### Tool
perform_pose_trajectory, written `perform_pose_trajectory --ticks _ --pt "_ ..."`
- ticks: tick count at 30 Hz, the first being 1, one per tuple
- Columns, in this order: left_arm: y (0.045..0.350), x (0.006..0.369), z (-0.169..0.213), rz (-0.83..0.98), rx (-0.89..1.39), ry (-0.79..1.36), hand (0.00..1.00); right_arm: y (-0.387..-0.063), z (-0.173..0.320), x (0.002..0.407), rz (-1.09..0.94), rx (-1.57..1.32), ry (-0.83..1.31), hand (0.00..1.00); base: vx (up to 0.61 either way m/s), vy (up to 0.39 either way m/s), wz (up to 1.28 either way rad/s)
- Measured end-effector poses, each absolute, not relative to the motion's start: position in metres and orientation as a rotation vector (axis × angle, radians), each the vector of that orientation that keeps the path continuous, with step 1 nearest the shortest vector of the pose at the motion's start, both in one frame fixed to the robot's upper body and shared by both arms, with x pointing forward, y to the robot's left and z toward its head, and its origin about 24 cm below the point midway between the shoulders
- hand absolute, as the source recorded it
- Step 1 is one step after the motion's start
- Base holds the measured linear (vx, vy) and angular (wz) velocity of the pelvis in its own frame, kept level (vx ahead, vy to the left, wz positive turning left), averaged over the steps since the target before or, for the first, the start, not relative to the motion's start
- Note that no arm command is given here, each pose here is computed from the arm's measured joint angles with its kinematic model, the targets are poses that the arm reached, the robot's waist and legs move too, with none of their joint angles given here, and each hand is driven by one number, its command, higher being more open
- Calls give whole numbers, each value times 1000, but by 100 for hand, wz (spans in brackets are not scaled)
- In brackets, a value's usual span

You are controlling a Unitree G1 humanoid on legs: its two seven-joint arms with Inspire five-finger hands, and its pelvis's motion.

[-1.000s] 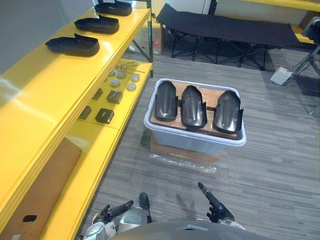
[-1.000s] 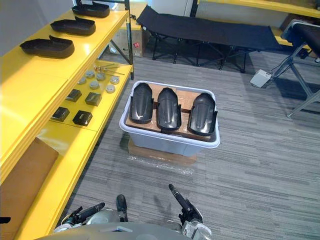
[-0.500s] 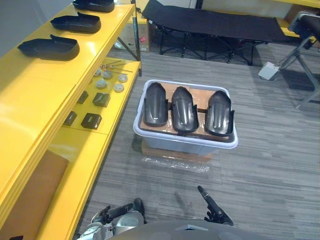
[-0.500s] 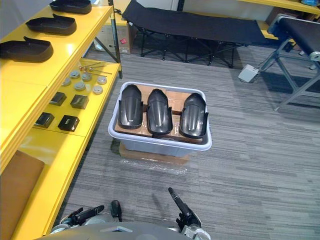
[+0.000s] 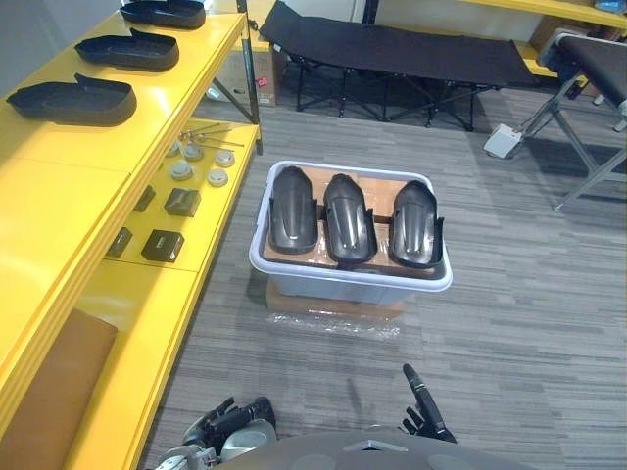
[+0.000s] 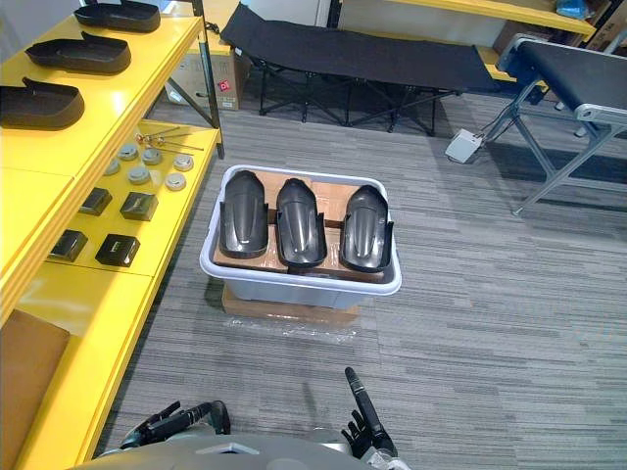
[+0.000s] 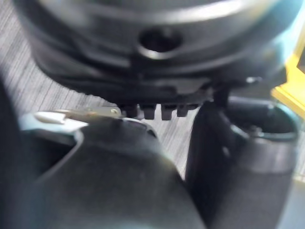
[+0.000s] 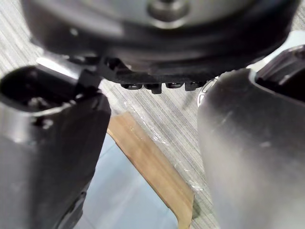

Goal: Walk over and take three plastic housings, then place them on the shelf

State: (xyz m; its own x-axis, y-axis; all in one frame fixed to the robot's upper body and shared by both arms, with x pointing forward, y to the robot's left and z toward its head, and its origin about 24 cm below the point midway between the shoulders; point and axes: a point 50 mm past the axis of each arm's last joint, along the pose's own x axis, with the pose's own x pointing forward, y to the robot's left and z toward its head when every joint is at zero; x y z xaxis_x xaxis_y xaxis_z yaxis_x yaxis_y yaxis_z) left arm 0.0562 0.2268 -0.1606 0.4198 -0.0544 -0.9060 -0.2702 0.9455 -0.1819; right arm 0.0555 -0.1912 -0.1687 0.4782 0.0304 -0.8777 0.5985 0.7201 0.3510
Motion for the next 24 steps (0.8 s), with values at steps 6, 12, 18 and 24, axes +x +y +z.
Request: perform_pose_trajectory --ticks 6,12,18,24 --pt "229 54 -161 171 -296 1135 100 -190 -170 54 -390 708 1044 100 7 -7 -7" --pt "229 53 -162 203 -256 1137 100 -193 -167 64 -403 728 982 100 -7 -23 -46" --pt "235 62 -160 242 -227 1122 100 -195 -167 58 -439 750 984 100 63 -141 1" --pt "252 78 -152 328 -316 1040 100 -186 -175 23 -433 745 1172 100 184 -439 77"
